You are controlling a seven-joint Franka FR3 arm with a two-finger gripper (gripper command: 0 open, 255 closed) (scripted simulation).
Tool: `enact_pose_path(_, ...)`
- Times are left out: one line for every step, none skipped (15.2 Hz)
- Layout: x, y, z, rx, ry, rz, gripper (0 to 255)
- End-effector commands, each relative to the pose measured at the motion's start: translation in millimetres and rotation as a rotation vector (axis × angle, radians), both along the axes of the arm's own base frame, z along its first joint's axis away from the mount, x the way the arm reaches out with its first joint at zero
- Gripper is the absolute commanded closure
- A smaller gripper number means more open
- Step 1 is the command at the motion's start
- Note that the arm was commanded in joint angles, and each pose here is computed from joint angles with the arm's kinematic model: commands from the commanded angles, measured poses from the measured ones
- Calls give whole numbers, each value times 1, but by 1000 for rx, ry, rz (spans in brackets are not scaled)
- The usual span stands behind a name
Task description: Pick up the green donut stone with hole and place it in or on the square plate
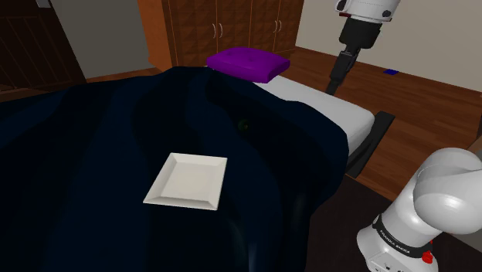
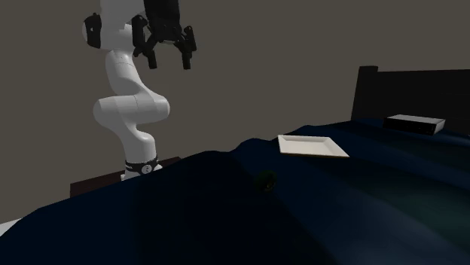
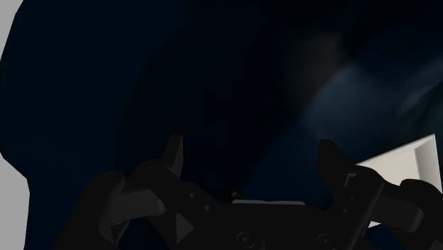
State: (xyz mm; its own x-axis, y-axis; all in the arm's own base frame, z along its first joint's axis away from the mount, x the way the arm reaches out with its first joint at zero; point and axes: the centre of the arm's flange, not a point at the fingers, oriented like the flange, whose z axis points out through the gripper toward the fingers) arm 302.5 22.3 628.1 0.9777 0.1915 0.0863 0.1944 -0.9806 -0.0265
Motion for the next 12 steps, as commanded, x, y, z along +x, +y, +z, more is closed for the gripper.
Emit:
enact_pose_path(0, 0, 0, 0, 0, 0, 0)
enact_pose_path(9, 1, -9, 6, -3, 2, 0)
enact_pose_path(19, 2, -17, 11, -7, 4, 0)
enact_pose_path(28, 3, -26, 17, -10, 5, 0)
enact_pose_path(38, 5, -34, 23, -13, 7, 0)
enact_pose_path(47, 6, -42, 28, -17, 9, 0)
enact_pose_path(57, 7, -51, 34, -20, 11, 0)
enact_pose_path(67, 9, -59, 40, -23, 13, 0)
enact_pose_path(76, 10, -67, 46, -27, 14, 0)
enact_pose_path(86, 12, -76, 51, -30, 16, 0)
enact_pose_path(95, 13, -84, 57, -33, 18, 0)
enact_pose_path(105, 15, -92, 63, -37, 20, 0)
